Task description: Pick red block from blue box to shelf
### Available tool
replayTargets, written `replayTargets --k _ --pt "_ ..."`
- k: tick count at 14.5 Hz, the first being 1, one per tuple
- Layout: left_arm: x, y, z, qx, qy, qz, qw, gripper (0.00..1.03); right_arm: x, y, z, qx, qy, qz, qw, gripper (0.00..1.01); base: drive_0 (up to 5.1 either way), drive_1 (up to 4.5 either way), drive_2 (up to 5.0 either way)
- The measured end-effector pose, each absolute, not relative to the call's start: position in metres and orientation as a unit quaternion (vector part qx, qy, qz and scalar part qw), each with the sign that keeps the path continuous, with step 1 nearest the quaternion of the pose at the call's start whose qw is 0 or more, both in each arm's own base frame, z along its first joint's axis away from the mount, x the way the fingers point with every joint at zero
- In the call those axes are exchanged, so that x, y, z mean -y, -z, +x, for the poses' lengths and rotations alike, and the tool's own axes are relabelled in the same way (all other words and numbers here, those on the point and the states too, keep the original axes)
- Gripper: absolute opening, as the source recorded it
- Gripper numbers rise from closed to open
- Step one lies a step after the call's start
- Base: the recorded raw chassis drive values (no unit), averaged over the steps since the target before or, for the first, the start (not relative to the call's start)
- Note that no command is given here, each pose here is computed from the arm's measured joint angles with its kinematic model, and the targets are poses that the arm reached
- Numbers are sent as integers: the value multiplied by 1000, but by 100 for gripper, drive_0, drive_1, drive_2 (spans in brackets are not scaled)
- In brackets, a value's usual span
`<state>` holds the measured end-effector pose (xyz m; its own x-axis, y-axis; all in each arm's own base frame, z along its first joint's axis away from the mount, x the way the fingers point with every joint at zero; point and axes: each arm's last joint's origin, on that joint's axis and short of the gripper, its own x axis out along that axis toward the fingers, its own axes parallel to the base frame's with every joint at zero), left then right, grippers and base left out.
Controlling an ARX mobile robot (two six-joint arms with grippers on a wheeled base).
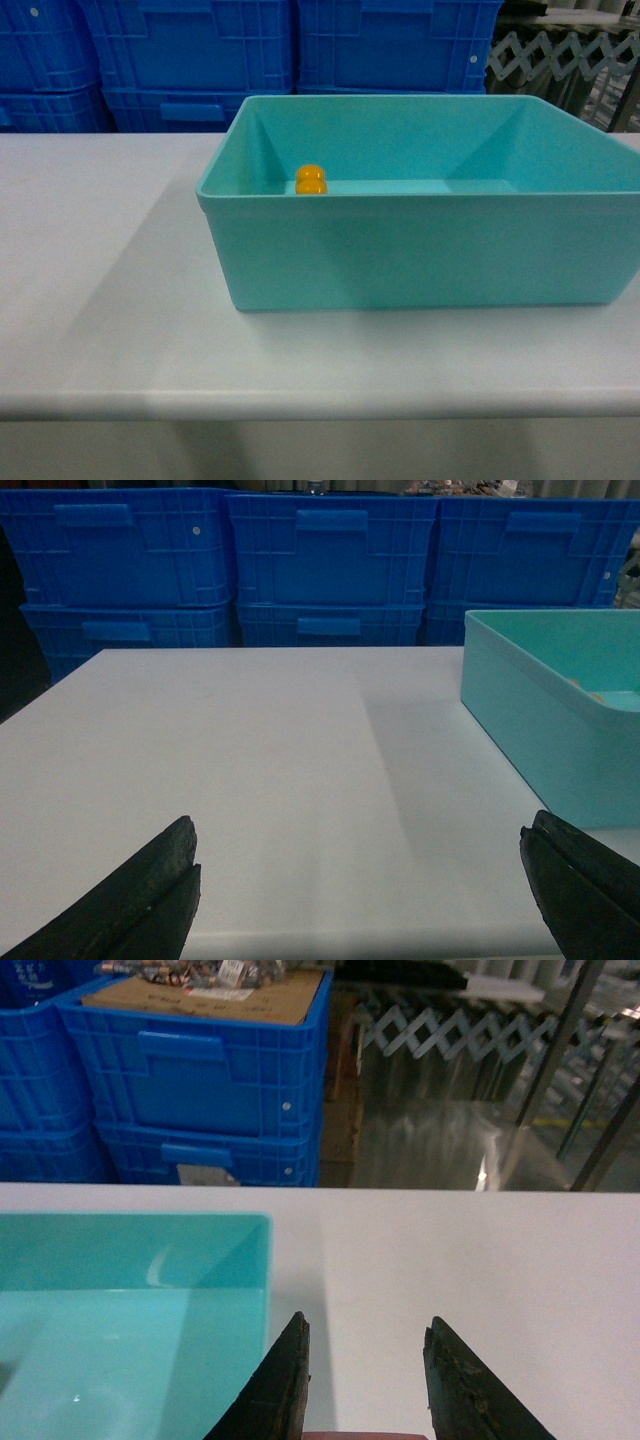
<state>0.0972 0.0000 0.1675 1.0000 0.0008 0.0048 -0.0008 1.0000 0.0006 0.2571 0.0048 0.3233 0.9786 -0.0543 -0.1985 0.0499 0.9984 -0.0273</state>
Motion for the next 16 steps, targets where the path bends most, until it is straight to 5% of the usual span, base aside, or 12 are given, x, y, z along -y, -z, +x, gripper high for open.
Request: replayTargets --k 5,8,16 --pt "0 -167 97 2 0 0 1000 98 1 -300 193 24 80 -50 995 28 0 0 0" --pt "0 -167 97 2 0 0 1000 98 2 -265 181 -5 84 -37 996 28 0 0 0" --pt "0 -167 97 2 0 0 1000 98 -4 -235 165 20 78 5 997 28 0 0 0"
